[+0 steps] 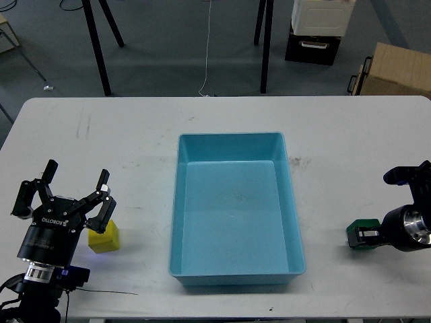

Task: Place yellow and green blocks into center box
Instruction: 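Lower the right gripper and grasp the dark green cube, then carry the green cube into the blue box and release it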

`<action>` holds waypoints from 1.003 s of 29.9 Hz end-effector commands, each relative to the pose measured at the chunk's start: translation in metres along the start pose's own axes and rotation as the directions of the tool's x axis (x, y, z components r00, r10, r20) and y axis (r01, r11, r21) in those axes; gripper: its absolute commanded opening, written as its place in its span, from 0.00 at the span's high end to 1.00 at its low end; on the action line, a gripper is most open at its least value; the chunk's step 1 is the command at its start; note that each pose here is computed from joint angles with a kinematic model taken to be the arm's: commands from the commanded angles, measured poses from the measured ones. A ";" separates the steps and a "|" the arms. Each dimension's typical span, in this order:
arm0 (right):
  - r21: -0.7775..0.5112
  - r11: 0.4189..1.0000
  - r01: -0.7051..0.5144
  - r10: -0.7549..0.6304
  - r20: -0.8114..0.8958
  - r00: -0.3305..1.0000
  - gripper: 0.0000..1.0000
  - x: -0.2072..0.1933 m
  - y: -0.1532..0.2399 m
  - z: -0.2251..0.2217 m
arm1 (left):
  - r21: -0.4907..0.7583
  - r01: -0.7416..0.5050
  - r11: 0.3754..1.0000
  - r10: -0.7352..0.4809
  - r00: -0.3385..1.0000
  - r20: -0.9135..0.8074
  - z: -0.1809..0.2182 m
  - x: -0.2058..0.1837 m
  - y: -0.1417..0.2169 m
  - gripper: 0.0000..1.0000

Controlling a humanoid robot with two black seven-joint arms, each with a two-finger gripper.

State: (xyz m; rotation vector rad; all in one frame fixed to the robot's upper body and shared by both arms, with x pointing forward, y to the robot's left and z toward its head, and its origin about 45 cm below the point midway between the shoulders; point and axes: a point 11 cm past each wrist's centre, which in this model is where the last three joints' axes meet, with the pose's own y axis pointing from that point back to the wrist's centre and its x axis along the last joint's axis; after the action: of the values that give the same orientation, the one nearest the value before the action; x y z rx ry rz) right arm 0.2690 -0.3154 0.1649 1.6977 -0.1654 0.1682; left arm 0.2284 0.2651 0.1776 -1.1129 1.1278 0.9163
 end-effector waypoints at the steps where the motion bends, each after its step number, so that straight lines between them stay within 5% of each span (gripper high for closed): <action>1: 0.022 0.998 -0.056 0.056 -0.006 0.998 1.00 0.019 0.014 -0.008 | 0.000 -0.001 1.000 0.001 1.000 0.000 0.000 0.000 0.000 0.00; 6: 0.130 0.972 -0.195 0.198 -0.010 0.980 1.00 0.078 0.067 -0.052 | 0.001 -0.001 1.000 0.001 1.000 -0.001 -0.001 0.000 0.000 0.00; 11: 0.268 0.944 -0.195 0.225 -0.086 0.971 1.00 0.109 0.098 -0.135 | 0.000 -0.001 1.000 0.001 1.000 0.000 0.000 0.000 0.000 0.00; 22: 0.235 0.971 -0.048 0.117 -0.287 0.951 0.99 0.075 0.033 -0.211 | -0.001 -0.004 1.000 0.004 1.000 -0.001 0.000 0.001 0.002 0.00; 30: 0.209 0.978 0.003 0.078 -0.377 0.923 0.66 0.059 0.002 -0.251 | -0.002 -0.007 1.000 0.007 1.000 -0.001 0.000 0.001 0.003 0.00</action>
State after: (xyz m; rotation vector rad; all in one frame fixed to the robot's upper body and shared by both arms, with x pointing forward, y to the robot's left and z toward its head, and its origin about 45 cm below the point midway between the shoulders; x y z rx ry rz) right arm 0.3263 -0.0837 0.2222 1.8441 0.0810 0.5460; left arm 0.2263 0.2658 0.1760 -1.1123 1.1316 0.9226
